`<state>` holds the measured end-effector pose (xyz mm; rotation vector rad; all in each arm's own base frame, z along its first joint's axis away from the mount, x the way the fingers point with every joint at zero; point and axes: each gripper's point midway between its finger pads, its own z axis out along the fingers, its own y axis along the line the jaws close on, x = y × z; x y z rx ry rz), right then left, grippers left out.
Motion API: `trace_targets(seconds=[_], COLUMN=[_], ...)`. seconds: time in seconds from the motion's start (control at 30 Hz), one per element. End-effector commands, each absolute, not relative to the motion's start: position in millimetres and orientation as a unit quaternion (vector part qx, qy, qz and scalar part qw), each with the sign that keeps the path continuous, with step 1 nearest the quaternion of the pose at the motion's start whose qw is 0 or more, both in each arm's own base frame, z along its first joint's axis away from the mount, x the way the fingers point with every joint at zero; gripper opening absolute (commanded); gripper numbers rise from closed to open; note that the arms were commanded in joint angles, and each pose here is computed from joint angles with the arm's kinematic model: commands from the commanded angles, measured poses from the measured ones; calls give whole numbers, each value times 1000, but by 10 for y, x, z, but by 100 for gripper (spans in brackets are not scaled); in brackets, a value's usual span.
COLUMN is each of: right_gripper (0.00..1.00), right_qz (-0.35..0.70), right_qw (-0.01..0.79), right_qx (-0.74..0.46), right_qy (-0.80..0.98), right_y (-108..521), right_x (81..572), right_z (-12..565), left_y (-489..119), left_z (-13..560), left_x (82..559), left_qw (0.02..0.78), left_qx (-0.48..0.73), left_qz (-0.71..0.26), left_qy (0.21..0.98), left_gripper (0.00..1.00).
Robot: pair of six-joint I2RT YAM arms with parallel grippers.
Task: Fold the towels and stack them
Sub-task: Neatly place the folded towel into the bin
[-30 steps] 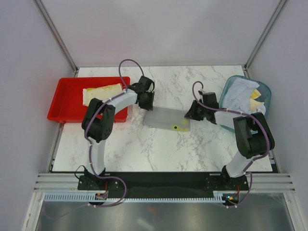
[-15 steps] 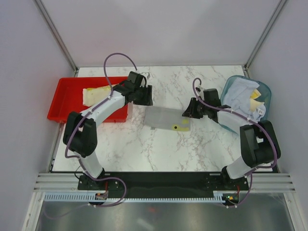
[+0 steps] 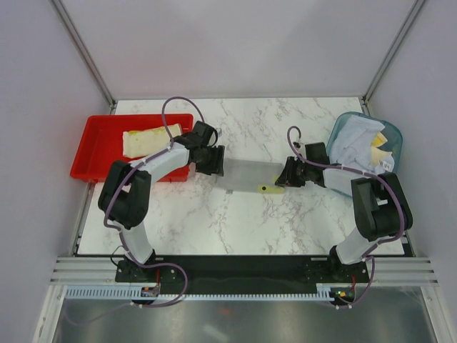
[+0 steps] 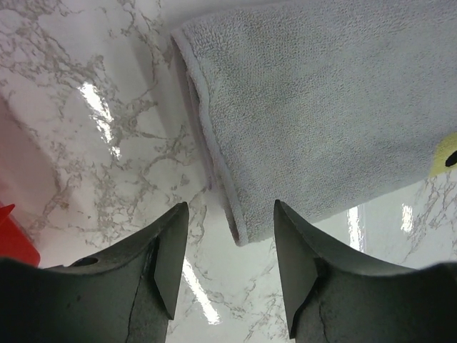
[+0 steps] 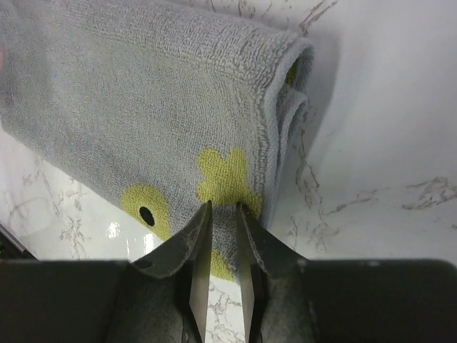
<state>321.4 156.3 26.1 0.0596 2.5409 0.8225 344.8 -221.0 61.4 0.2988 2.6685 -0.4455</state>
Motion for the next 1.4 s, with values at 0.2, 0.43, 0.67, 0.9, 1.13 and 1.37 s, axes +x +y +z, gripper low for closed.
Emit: trace_targets(seconds=[0.2,0.43,0.67,0.9,1.13,1.37], right_gripper=[29,31,31,31,31,32], right_qz=[332,346,349,348,358,367], right_qw=[299,365,380,383,383,413], right_qx=[-16,-27,-33,-39,-44,-48], right_qy=[895,864,856,855,850,832], right_y=[1653,1657,1668,1670,1693,1730], right_x=[3323,3343,3321,3278,3164,3188], right_z=[774,1450,1641,1689,1712,1953], left_y=[-2338,-2344,-2377,-2464,-2587,-2443], left_z=[303,209,218,163,254,868], left_x=[3527,3529,3571,3627,3559,3854], left_qw=[165,159,170,168,157,216], left_qx=[98,89,83,60,61,37], left_qz=[-203,-205,-212,-225,-254,-200], left_qy=[960,962,959,958,952,955], left_gripper=[60,60,60,51,9,2])
